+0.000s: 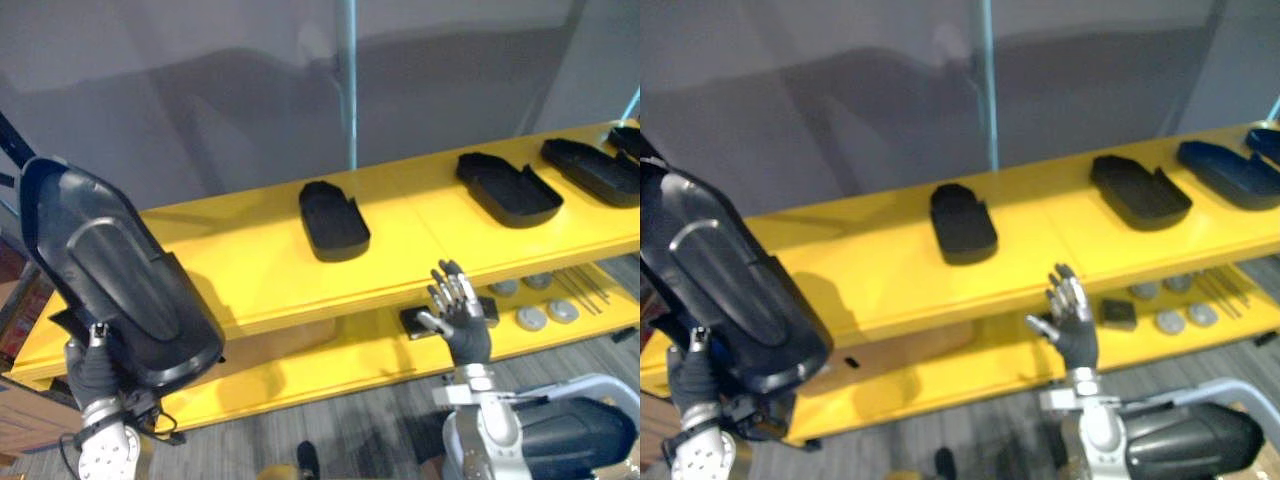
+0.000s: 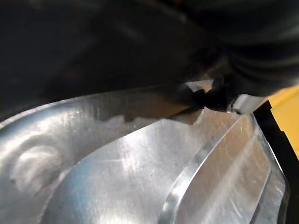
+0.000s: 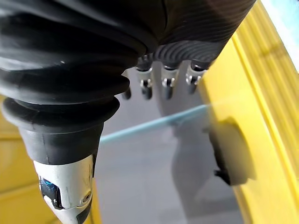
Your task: Walk over and take plastic housings, then place them on the shelf
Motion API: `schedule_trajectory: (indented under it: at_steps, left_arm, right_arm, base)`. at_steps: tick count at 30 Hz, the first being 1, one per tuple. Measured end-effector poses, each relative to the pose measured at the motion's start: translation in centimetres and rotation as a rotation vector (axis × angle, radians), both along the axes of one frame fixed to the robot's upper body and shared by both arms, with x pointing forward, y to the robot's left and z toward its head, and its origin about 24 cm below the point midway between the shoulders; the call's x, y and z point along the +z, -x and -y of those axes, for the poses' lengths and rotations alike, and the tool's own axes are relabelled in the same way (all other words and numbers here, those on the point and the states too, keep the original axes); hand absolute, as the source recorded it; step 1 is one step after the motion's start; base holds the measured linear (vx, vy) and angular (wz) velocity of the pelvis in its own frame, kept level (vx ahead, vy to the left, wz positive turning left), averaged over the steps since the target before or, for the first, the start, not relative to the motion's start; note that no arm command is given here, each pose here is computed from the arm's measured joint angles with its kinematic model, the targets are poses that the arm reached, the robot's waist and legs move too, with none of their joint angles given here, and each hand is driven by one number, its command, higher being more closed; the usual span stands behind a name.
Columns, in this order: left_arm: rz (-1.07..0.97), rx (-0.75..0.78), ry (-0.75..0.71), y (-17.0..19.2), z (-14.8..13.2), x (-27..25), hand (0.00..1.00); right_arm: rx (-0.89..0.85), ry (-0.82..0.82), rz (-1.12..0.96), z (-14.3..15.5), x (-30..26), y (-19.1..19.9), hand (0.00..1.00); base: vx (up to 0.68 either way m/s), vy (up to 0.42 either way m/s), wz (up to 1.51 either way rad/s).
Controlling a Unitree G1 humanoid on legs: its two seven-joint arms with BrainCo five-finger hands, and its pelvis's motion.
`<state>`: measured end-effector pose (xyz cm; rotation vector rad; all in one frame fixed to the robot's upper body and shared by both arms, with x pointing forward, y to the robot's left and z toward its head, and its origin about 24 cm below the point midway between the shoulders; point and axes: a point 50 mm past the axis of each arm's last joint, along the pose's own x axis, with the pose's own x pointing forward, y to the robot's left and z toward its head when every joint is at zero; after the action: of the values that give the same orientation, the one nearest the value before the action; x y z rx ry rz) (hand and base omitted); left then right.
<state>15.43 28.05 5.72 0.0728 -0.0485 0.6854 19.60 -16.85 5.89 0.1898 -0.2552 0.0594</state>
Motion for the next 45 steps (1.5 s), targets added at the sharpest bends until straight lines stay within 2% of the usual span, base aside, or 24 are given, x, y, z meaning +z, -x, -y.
schedule_trajectory:
  at_steps: [4,8,12,20,27,33,36,39,41,45]
  left_arm:
    - [-0.055,0.011,0.025,0.1,-0.2,-1.3,1.00]
    - [-0.079,0.024,0.070,0.1,-0.6,-2.3,1.00]
    - [-0.102,0.017,0.053,-0.1,-1.0,-2.2,1.00]
    - [-0.148,0.026,0.067,-1.3,-3.8,-1.9,1.00]
    - [-0.179,0.065,0.107,-2.7,-7.8,-1.1,1.00]
    - [-0.061,0.107,0.110,-2.8,-8.8,0.4,1.00]
    - [0.177,0.135,0.047,-2.9,-7.8,3.6,1.00]
    - [0.459,0.124,-0.020,-2.2,-4.1,7.4,1.00]
    - [0.549,0.112,-0.078,-1.5,-1.6,8.4,1.00]
    - [0.568,0.093,-0.103,-0.6,1.0,8.2,1.00]
  right_arm:
    - [-0.043,0.011,0.006,0.6,0.2,-0.1,0.00]
    - [-0.133,0.042,0.030,2.4,1.0,0.1,0.00]
    - [-0.196,0.116,0.023,4.0,0.9,0.9,0.00]
    - [-0.421,0.248,0.089,7.0,2.0,2.4,0.00]
    - [-0.423,0.301,0.115,7.7,2.5,2.6,0.00]
    - [-0.407,0.292,0.131,7.2,2.4,2.6,0.00]
    - [-0.400,0.249,0.148,6.0,2.1,2.6,0.00]
    - [-0.425,0.186,0.172,4.9,2.0,2.7,0.00]
    - [-0.443,0.149,0.190,4.1,2.0,2.6,0.00]
    - [-0.465,0.084,0.216,3.3,2.3,2.3,0.00]
  base:
    - [0.03,-0.026,-0.11]
    - [0.03,-0.038,-0.21]
    - [0.03,-0.042,-0.17]
    - [0.01,-0.006,-0.12]
    - [-0.01,0.005,-0.12]
    - [-0.01,0.002,-0.03]
    - [0.00,0.002,0.10]
    - [0.02,0.007,0.24]
    - [0.03,0.015,0.41]
    - [0.02,0.011,0.39]
